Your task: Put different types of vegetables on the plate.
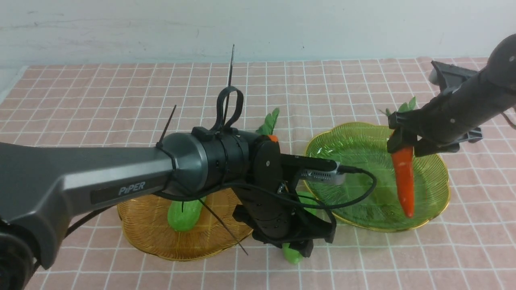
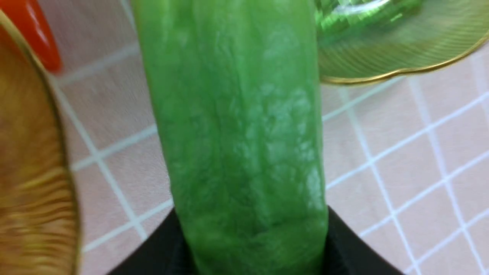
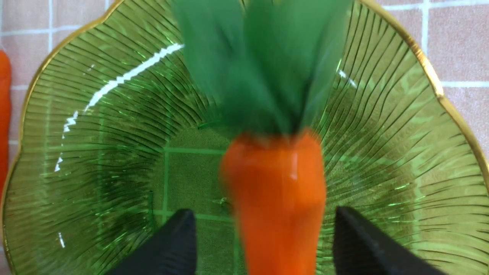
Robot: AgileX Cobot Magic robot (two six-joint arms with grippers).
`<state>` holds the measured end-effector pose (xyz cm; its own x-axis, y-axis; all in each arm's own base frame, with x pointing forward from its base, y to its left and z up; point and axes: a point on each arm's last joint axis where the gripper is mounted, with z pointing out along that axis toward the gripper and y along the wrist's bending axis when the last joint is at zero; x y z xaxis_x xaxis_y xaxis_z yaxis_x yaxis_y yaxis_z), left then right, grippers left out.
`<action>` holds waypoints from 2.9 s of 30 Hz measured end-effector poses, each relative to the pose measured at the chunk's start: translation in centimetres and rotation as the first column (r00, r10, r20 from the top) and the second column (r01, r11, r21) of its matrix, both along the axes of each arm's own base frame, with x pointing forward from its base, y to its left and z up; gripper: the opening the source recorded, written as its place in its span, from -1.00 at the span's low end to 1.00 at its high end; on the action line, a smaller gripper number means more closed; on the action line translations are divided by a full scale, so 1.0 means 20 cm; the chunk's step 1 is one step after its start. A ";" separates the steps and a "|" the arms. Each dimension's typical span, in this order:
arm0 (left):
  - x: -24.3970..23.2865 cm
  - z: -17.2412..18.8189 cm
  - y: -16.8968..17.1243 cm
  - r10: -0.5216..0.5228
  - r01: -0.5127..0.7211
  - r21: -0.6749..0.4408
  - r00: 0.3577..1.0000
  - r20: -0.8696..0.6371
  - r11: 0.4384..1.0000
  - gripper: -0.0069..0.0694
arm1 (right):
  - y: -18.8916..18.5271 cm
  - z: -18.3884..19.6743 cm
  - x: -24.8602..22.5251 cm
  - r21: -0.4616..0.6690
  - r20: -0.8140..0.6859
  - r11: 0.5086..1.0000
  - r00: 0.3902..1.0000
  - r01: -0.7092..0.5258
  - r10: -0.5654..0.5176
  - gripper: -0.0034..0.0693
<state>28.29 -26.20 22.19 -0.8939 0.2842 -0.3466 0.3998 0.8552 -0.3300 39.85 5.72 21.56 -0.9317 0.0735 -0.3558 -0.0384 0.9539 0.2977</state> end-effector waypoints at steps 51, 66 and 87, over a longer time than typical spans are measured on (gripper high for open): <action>0.34 0.09 0.94 0.313 -0.311 0.241 0.949 0.031 0.919 0.44 | 1.01 -0.33 0.33 0.027 0.113 0.896 0.892 -0.444 0.438 0.03; 0.17 0.36 0.98 0.271 -0.280 0.241 0.960 0.074 0.929 -0.82 | 0.76 0.60 0.31 0.022 0.306 0.937 0.895 -0.348 0.325 0.03; -0.65 0.60 0.87 0.035 -0.042 0.027 0.977 0.210 0.999 -0.83 | 0.49 -0.03 0.12 -0.149 -0.204 0.948 0.947 -0.280 0.248 0.03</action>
<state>15.39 -8.75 34.25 -0.8131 0.2644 -0.5186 0.4238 0.8796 -0.2159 42.32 15.61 20.95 -0.9587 -0.2317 -0.1650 -0.2571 0.9540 0.1542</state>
